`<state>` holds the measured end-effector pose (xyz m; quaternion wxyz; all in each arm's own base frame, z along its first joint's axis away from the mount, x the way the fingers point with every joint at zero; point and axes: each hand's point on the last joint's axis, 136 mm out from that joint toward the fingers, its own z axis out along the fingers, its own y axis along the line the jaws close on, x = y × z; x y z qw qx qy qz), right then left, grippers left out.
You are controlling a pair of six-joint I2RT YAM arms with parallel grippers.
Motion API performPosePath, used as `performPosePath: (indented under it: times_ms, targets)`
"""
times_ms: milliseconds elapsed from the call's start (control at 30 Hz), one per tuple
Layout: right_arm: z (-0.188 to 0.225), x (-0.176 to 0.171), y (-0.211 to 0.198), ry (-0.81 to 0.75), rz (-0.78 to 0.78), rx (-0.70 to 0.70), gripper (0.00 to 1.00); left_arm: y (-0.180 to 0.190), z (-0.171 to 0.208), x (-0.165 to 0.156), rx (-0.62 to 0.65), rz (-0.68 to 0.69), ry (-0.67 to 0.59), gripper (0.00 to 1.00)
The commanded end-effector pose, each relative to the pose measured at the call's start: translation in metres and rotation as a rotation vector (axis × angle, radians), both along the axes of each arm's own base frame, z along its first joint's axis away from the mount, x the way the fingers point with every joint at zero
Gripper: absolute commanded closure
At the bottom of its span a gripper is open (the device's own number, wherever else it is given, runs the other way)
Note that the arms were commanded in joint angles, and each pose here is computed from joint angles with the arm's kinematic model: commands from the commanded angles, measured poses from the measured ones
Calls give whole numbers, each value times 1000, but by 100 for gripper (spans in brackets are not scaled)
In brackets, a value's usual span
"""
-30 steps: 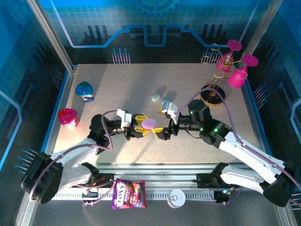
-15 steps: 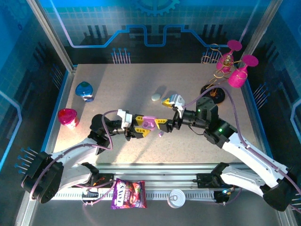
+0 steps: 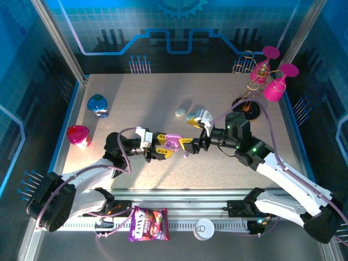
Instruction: Insert the wireless bluetooth earbuds into the charging case
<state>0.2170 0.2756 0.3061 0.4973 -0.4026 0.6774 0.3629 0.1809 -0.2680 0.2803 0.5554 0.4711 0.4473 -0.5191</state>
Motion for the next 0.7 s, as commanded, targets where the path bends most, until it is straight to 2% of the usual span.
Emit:
performPosePath:
  times_ms: [0, 300, 600, 667]
  targets:
    - [6, 4, -1, 9, -17, -11, 15, -2, 16, -6, -25, -40, -58, 68]
    - [-4, 4, -2, 14, -36, -78, 15, -2, 17, -7, -28, -42, -65, 68]
    - [18, -13, -12, 13, -7, 49, 14, -1, 12, 8, -30, 45, -58, 67]
    - [9, -18, -14, 31, 4, 51, 13, -1, 13, 10, -31, 59, -53, 67]
